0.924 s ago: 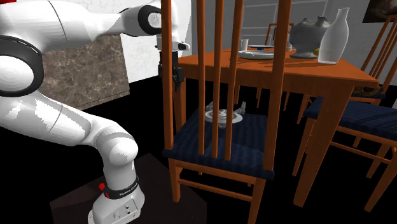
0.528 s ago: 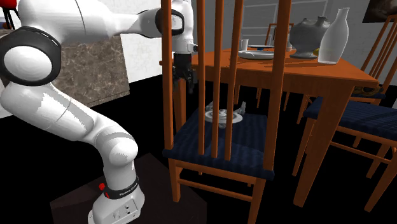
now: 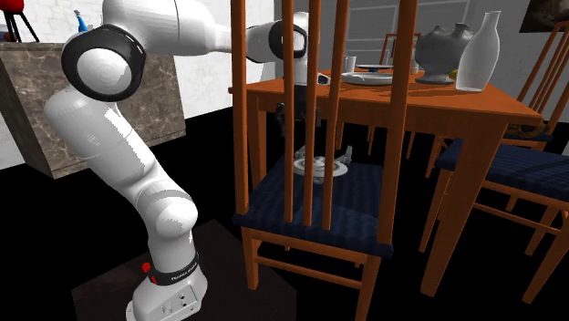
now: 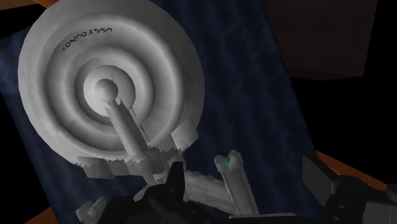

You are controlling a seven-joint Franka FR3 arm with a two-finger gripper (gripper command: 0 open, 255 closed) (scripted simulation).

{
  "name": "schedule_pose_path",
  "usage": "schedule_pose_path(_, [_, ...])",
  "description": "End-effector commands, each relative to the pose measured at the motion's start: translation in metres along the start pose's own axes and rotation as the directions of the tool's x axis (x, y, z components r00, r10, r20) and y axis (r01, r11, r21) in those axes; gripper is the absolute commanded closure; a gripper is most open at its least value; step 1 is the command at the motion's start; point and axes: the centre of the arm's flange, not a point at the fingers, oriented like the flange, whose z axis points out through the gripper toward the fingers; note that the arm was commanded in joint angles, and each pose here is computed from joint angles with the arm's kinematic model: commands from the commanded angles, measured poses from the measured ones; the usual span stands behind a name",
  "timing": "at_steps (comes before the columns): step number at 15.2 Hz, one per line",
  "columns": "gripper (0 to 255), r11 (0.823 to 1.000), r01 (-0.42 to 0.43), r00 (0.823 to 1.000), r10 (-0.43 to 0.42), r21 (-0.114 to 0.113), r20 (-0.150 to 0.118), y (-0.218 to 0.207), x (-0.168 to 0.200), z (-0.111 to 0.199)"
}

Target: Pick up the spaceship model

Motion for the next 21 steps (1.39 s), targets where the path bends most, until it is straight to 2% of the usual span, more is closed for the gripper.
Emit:
schedule_pose_path(1, [0,1.0,0.018,1.0,-0.018,-0.002,0.011,0.005,0.01,0.007])
schedule_pose_path(7, [0,1.0,0.018,1.0,-0.018,-0.002,0.011,0.005,0.014,0.038])
schedule_pose_path(10, [0,1.0,0.018,1.0,-0.018,-0.002,0.011,0.005,0.015,0.041])
schedule_pose_path(11, [255,1.0,0.018,1.0,-0.018,-0.002,0.011,0.005,0.015,0.041])
schedule_pose_path(21, [255,1.0,0.018,1.0,-0.018,-0.002,0.011,0.005,0.014,0.036])
